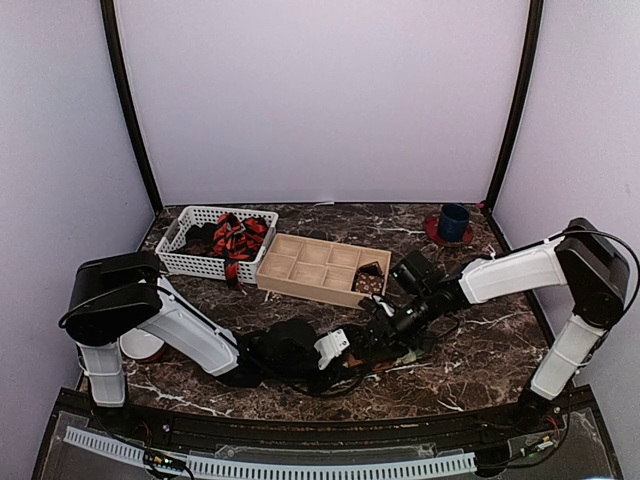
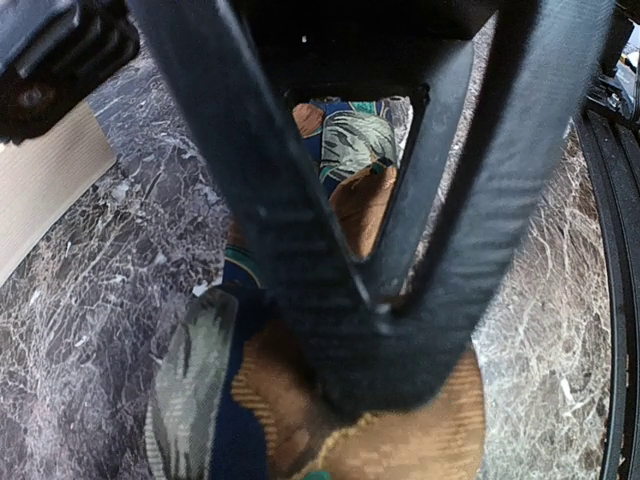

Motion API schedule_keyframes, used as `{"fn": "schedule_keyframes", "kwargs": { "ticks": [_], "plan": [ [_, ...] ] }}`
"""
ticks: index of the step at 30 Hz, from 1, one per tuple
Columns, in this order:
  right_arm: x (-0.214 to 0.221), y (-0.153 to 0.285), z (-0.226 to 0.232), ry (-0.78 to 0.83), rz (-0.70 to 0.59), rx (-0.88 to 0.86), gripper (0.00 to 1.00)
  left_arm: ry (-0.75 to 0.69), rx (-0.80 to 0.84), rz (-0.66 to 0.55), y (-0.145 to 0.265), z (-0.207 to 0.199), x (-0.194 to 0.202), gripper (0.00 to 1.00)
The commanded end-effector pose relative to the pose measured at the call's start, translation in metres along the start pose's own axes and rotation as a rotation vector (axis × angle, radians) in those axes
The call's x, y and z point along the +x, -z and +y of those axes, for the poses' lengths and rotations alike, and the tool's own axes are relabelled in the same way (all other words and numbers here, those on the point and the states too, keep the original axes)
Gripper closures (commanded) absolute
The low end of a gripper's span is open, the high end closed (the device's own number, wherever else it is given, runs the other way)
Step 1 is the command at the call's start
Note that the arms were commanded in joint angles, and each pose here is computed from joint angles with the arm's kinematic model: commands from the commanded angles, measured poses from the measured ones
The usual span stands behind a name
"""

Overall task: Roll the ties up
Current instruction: Roll the tie at the center of the board.

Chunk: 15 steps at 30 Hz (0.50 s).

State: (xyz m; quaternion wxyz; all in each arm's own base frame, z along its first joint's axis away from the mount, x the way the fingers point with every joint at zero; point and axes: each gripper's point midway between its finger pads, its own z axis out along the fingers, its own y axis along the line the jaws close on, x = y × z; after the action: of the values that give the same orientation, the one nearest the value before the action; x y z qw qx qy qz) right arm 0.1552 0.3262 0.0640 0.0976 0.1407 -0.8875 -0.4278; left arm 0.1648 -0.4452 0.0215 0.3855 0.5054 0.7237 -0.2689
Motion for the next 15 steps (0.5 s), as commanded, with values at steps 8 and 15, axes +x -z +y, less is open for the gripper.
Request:
{"fn": "schedule_keyframes", "kwargs": {
  "ticks": [8, 15],
  "plan": [
    [0.009, -0.015, -0.032, -0.053, 0.014, 0.051, 1.00, -0.051, 0.014, 0.142, 0.008, -0.006, 0.041, 0.54],
    [0.023, -0.008, -0.059, -0.096, 0.021, 0.106, 1.00, -0.112, -0.016, -0.015, 0.025, -0.001, -0.005, 0.20]
  ]
}}
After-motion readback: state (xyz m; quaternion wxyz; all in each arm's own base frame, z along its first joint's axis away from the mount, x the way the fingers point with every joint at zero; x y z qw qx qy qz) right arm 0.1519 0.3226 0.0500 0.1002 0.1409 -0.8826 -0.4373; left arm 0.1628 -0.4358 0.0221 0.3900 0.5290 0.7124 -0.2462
